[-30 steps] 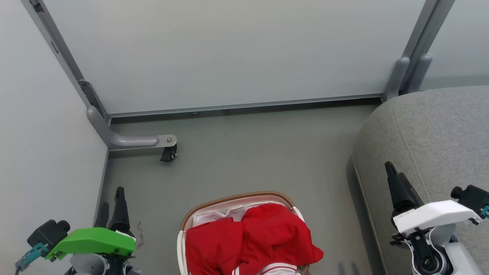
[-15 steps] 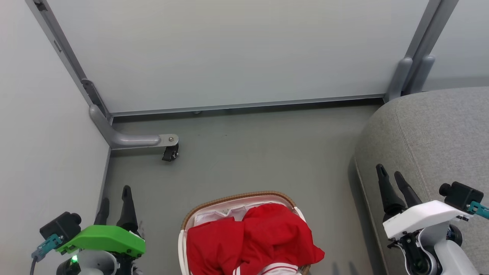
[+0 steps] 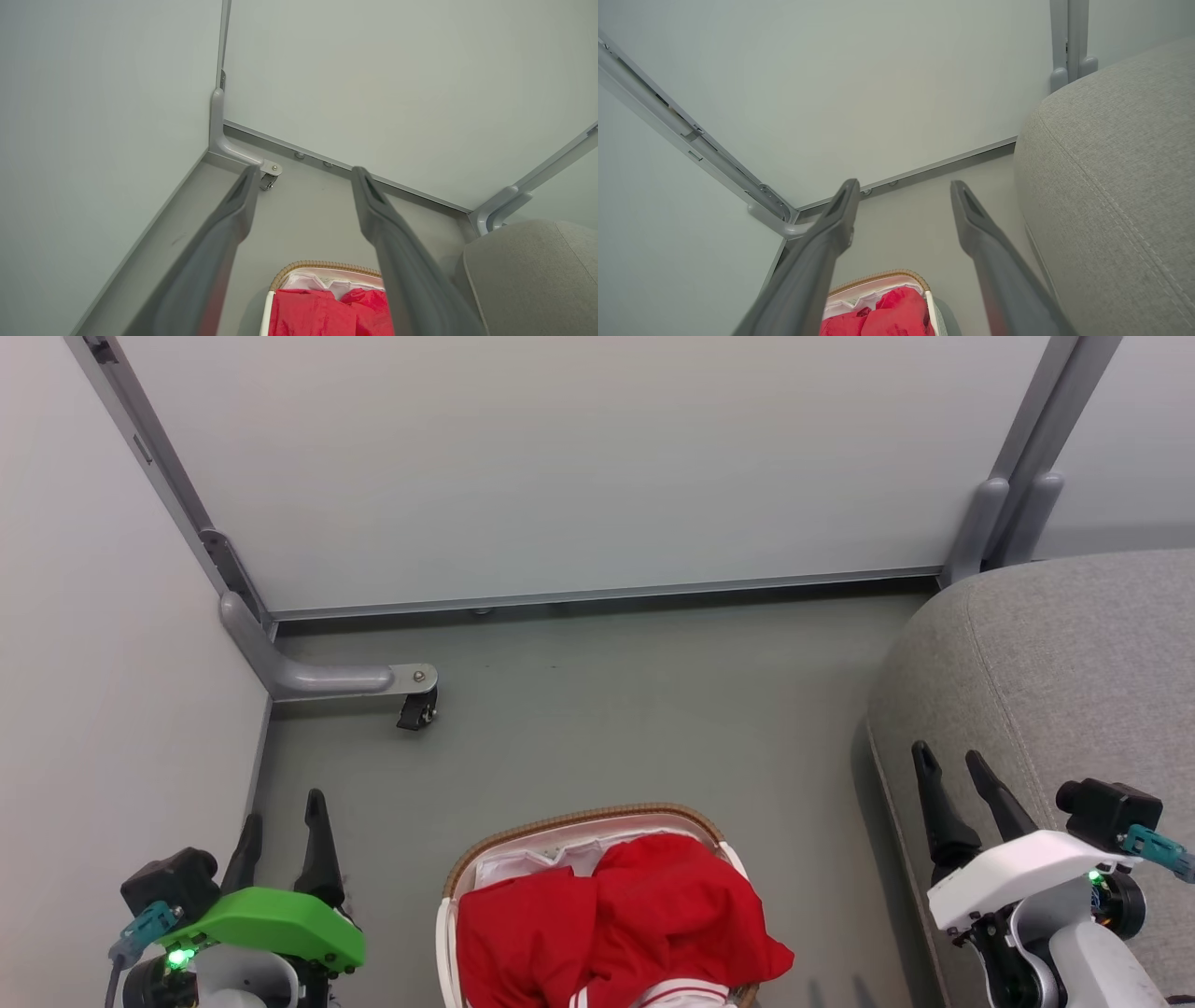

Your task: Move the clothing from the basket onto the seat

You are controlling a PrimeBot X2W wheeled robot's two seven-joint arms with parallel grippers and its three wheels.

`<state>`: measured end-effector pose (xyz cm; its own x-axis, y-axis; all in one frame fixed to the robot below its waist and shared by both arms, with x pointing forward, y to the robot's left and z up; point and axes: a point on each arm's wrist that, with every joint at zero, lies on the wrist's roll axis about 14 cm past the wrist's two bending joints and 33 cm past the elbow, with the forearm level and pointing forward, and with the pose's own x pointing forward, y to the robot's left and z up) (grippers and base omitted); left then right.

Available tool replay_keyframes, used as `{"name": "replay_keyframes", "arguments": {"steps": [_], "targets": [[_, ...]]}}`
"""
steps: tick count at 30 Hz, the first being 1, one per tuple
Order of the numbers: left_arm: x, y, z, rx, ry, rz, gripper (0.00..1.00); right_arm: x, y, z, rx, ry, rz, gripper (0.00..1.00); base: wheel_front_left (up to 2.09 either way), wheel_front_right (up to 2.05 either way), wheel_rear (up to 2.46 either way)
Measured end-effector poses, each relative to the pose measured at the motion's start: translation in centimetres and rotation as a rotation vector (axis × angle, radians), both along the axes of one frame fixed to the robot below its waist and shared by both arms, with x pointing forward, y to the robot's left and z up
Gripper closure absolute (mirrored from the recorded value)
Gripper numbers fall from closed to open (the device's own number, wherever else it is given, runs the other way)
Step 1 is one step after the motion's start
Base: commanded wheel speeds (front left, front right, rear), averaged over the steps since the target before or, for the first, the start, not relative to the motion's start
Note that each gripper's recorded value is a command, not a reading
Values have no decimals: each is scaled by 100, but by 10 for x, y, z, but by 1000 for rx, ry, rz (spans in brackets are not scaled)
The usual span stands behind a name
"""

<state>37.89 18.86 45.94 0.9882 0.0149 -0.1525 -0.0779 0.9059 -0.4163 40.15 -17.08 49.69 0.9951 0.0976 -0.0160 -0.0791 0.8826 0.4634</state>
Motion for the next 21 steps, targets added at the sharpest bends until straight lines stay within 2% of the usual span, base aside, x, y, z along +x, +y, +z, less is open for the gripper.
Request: {"name": "replay_keyframes", "arguments": {"steps": [21], "targets": [[2,-4,15,180,-81,-44,0,2,1,8,-213,-67,14,0,0,0,0]]}}
